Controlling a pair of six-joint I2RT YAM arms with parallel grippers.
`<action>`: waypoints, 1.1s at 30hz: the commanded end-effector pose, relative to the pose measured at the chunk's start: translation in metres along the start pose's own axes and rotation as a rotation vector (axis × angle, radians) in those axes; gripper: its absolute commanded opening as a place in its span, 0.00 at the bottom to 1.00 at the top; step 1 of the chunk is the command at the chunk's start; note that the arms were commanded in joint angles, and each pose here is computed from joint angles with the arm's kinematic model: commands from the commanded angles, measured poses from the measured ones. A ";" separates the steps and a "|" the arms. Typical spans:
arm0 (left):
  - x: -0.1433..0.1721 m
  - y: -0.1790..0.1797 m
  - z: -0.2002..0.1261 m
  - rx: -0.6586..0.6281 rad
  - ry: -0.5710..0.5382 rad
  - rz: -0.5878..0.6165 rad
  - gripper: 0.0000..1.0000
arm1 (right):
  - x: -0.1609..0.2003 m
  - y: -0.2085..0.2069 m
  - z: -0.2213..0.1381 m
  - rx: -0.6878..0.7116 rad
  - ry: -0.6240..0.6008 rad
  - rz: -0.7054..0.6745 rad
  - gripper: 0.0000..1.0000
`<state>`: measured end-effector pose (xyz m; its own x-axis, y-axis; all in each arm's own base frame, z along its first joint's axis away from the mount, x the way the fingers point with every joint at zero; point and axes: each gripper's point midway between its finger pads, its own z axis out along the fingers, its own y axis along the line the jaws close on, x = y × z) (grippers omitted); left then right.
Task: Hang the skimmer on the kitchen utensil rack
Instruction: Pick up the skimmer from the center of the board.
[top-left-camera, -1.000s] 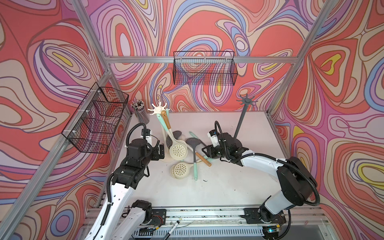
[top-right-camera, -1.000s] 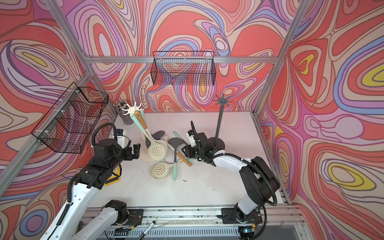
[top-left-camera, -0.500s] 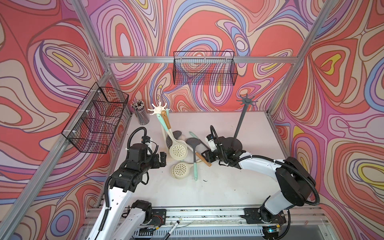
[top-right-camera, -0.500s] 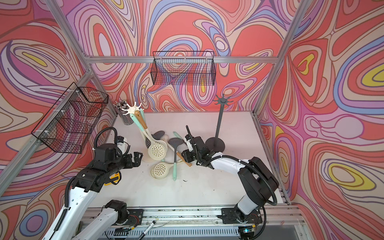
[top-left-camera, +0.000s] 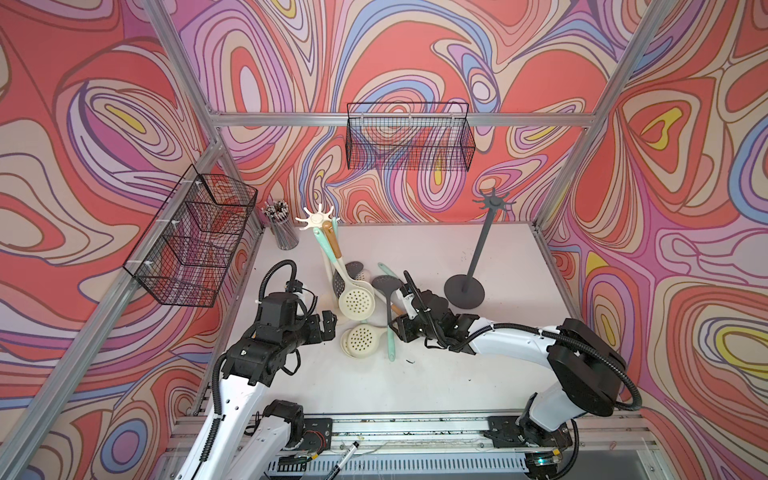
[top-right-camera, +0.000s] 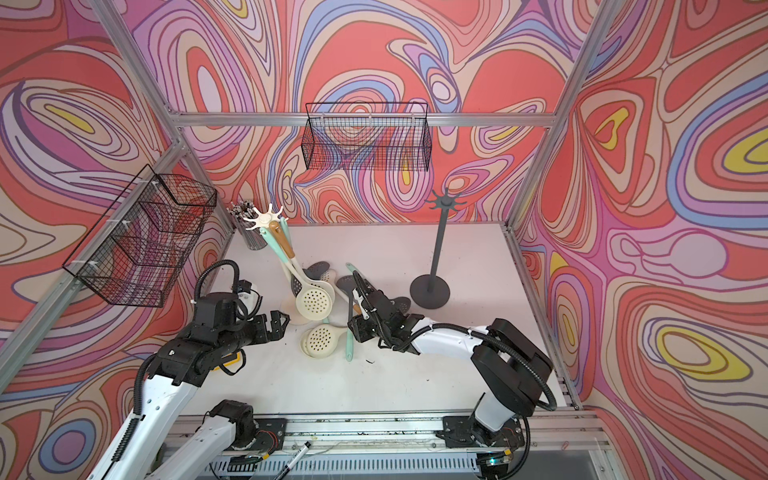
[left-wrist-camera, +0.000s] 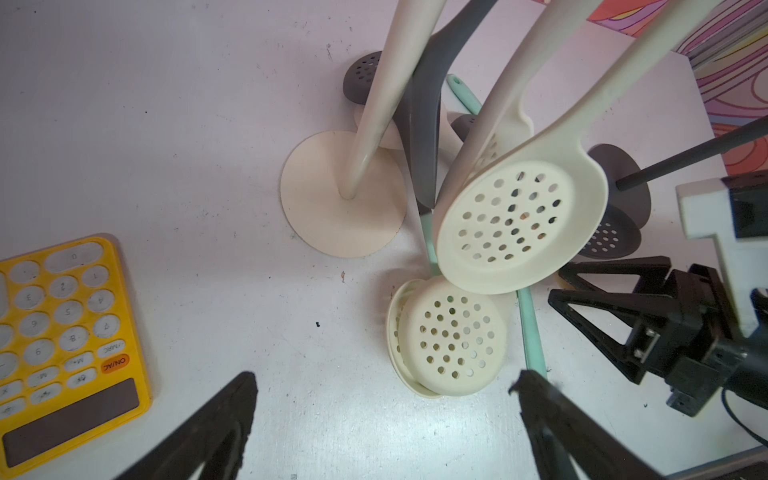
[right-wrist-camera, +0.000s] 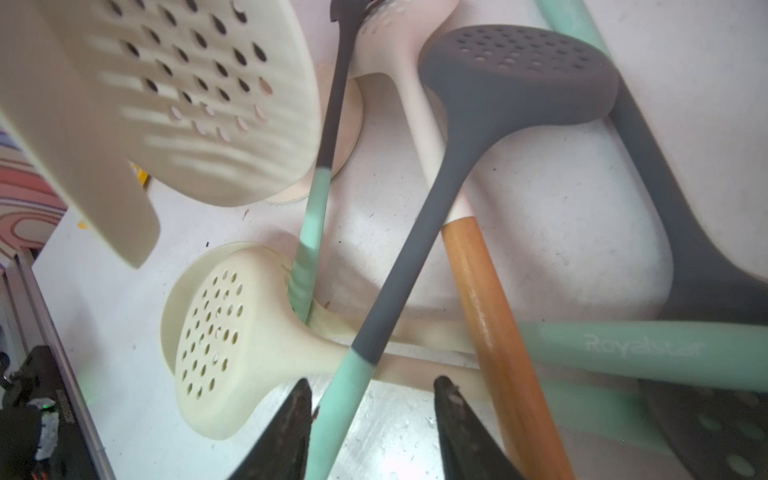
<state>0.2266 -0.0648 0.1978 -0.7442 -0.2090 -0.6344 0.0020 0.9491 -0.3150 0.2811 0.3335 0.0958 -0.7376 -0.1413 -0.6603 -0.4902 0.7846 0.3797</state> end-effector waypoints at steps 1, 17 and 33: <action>0.006 0.000 0.001 0.012 0.017 -0.022 1.00 | -0.010 -0.005 0.007 0.014 -0.061 0.172 0.48; 0.002 -0.025 -0.015 0.169 -0.064 0.027 1.00 | -0.003 -0.002 0.056 -0.021 -0.024 0.352 0.38; 0.000 -0.051 -0.033 0.326 -0.103 0.082 0.95 | -0.047 0.006 -0.001 -0.059 -0.130 0.401 0.08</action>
<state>0.2065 -0.0980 0.2276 -0.6861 -0.1935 -0.7013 0.2156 0.8666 -0.4501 0.3115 0.3521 0.1214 -0.8133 0.2164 -0.5401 -0.2331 0.7293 0.6433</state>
